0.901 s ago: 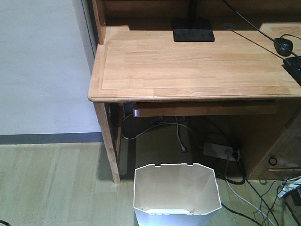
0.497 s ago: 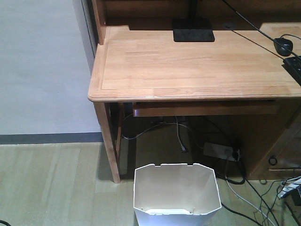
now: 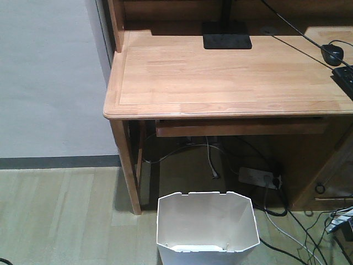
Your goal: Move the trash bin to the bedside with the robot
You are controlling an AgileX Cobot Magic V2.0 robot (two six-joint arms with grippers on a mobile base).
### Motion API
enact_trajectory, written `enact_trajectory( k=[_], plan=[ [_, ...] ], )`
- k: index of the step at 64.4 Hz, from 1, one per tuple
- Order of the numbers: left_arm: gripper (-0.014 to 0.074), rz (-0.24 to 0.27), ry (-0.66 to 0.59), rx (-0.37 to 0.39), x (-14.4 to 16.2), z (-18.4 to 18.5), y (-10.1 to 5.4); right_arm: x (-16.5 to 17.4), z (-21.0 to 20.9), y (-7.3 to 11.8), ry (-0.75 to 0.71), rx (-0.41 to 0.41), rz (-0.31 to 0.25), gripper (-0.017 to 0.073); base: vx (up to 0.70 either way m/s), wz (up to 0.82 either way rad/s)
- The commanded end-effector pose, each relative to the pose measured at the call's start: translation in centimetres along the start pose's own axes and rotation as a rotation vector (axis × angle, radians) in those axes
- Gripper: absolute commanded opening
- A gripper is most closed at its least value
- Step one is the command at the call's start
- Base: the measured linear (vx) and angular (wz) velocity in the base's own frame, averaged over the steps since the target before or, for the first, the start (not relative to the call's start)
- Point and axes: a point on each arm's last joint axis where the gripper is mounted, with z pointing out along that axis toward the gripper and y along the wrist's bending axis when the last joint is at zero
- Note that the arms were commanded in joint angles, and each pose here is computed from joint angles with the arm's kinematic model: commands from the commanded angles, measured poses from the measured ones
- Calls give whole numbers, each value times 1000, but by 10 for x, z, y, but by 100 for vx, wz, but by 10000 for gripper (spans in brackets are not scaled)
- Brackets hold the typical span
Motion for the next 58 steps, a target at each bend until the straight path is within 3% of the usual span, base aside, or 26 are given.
enact_trajectory(
  k=[1, 15, 27, 43, 58],
  plan=[
    [-6, -23, -79, 7, -4, -1, 0, -8, -1, 0, -94, -4, -2, -8, 0, 0],
    [-6, -23, -79, 7, -4, -1, 0, -16, -2, 1, -156, -5, -9, -8, 0, 0],
    [-6, -23, -79, 7, -4, -1, 0, -43, -2, 1, -182, -4, -27, -8, 0, 0],
    [-6, -23, -79, 7, -4, -1, 0, -75, 32, 2, 13, -2, -51, -8, 0, 0],
    [-6, -23, -79, 7, -4, -1, 0, -80, 73, 2, 209, -3, -65, -8, 0, 0]
  ],
)
